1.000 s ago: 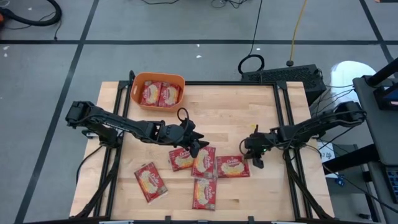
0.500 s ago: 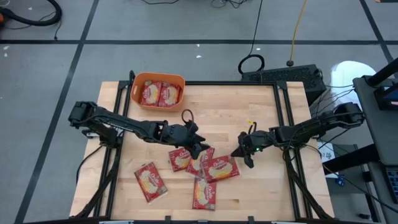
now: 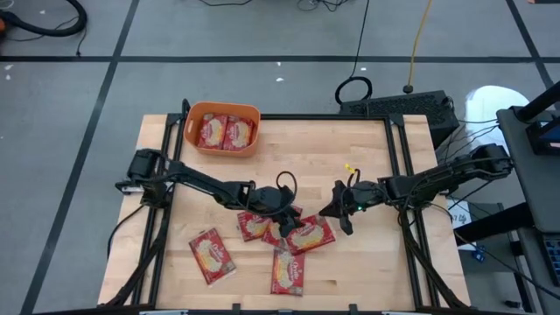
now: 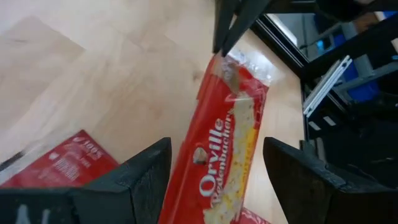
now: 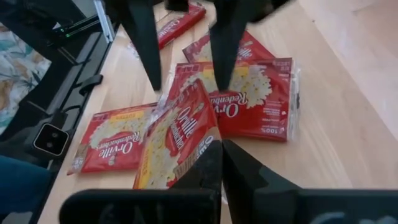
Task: Sort popcorn bags into baskets
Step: Stack the red popcorn bag on top of the red popcorn bag in the orange bin
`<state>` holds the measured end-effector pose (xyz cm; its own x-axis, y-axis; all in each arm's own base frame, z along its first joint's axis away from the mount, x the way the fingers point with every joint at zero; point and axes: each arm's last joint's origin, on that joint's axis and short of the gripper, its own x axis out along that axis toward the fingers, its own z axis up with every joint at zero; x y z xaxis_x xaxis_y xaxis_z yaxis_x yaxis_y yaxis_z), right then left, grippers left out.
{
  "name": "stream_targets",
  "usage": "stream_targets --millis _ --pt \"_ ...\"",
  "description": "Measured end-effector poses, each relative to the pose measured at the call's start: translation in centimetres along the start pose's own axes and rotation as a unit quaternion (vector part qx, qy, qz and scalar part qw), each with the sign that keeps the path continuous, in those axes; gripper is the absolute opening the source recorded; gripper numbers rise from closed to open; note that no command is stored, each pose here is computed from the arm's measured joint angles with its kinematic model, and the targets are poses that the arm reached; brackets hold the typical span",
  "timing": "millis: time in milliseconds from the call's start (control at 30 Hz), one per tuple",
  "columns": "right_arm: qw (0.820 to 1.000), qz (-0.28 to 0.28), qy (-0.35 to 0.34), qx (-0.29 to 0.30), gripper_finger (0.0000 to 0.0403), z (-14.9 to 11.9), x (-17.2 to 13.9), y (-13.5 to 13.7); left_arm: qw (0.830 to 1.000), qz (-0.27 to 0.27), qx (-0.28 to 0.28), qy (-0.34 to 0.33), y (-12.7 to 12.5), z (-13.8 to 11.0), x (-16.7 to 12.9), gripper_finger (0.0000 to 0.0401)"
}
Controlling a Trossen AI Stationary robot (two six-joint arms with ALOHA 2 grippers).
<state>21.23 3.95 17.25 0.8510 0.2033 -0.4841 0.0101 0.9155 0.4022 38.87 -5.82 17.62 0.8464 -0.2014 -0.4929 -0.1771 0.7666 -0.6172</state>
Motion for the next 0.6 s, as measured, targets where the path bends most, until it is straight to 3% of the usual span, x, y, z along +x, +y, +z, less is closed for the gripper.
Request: stream_targets --millis 267,600 --pt "1.000 0.002 -0.003 -0.012 0.0000 0.1 0.0 0.0 0.997 -0.076 -0.011 0.024 1.7 -0.5 2.3 0.0243" --pt "1.000 0.004 -0.010 -0.013 0.0000 0.2 0.0 0.1 0.989 -0.142 0.038 0.010 1.2 -0.3 2.8 0.0088"
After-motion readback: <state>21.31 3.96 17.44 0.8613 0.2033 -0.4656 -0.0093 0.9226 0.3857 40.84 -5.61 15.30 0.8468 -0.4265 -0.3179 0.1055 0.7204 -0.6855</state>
